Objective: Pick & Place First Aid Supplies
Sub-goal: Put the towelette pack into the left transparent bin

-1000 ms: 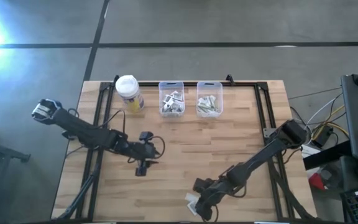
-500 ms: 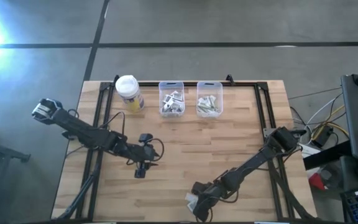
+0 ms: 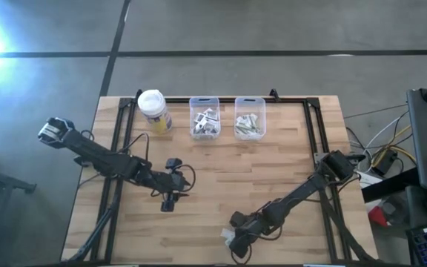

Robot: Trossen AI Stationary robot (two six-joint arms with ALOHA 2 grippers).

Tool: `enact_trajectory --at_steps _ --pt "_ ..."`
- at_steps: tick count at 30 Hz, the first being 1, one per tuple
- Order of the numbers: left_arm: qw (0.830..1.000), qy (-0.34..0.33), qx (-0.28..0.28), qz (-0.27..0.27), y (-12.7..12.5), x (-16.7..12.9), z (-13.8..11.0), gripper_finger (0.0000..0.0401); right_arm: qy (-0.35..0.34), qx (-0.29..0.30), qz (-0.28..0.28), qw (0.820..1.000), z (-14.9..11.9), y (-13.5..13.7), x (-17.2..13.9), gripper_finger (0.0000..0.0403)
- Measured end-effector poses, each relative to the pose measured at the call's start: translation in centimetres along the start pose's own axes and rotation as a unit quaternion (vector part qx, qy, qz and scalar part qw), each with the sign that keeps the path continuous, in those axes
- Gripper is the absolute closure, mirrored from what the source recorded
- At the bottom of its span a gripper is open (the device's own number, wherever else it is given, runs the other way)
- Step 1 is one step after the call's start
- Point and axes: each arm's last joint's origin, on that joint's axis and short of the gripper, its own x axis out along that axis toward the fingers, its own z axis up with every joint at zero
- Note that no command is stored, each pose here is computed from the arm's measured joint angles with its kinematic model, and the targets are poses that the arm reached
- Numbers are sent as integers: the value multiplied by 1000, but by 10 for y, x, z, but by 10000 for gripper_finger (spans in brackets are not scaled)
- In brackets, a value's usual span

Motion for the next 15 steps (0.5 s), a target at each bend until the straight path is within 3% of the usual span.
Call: enact_trajectory --at_steps 15 --pt "1000 1 0 -1 0 0 0 227 -89 28 -68 993 37 -18 -6 346"
